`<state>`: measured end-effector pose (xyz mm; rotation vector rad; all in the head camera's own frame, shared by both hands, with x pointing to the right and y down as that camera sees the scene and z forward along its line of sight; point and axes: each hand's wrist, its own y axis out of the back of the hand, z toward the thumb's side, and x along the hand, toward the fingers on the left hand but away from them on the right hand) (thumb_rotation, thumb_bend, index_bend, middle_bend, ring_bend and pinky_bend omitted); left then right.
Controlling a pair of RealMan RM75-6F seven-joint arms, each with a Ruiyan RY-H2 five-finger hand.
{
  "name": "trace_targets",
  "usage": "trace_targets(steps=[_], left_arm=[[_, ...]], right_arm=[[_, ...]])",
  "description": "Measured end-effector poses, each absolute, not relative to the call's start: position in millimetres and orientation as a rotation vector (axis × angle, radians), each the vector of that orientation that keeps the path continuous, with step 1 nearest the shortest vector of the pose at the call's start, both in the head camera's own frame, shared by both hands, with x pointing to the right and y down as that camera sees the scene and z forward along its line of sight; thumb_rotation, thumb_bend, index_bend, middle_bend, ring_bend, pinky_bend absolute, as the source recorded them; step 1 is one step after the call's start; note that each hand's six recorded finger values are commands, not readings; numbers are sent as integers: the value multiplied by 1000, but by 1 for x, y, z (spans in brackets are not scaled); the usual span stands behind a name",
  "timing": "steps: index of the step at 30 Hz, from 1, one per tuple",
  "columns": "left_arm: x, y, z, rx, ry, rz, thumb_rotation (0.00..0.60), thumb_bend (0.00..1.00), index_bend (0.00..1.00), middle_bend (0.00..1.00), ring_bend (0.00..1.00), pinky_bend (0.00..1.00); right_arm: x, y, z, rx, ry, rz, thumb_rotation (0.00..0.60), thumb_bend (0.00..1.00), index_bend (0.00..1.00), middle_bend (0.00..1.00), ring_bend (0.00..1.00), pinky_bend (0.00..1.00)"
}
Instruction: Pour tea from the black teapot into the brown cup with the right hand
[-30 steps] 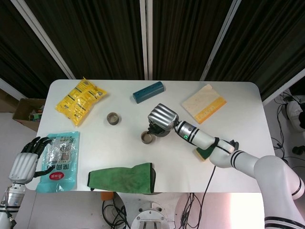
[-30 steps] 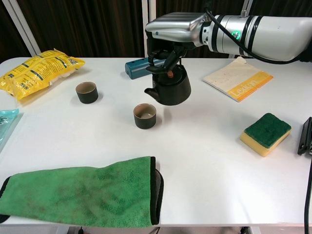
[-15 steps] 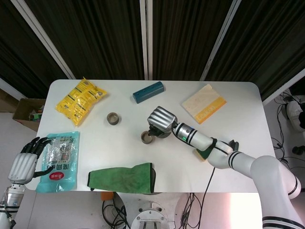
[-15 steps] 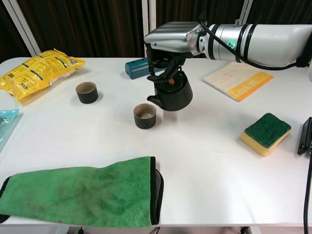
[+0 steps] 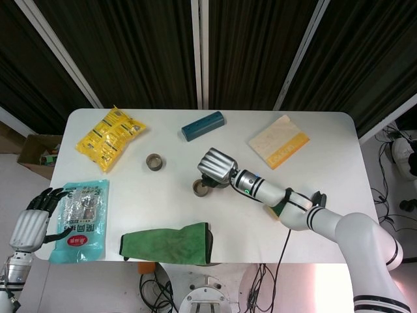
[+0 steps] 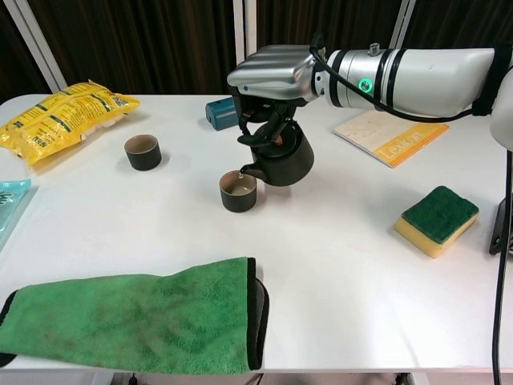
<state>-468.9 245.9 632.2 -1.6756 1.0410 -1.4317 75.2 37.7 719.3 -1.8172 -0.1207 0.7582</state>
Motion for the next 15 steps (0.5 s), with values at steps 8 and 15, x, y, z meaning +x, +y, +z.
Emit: trace_targets(steps=[8, 15], left_arm=[[-472, 247, 632, -1674, 1050, -1434, 600, 87, 174, 126, 94, 205], [-473, 247, 632, -1675, 1052, -1432, 600, 87, 173, 126, 94, 206]], right_arm=[[70, 37, 718, -1787, -107, 753, 493, 463, 1000, 1000, 940, 792], [66, 40, 719, -1763, -74, 753, 518, 464, 1000, 1000, 941, 793]])
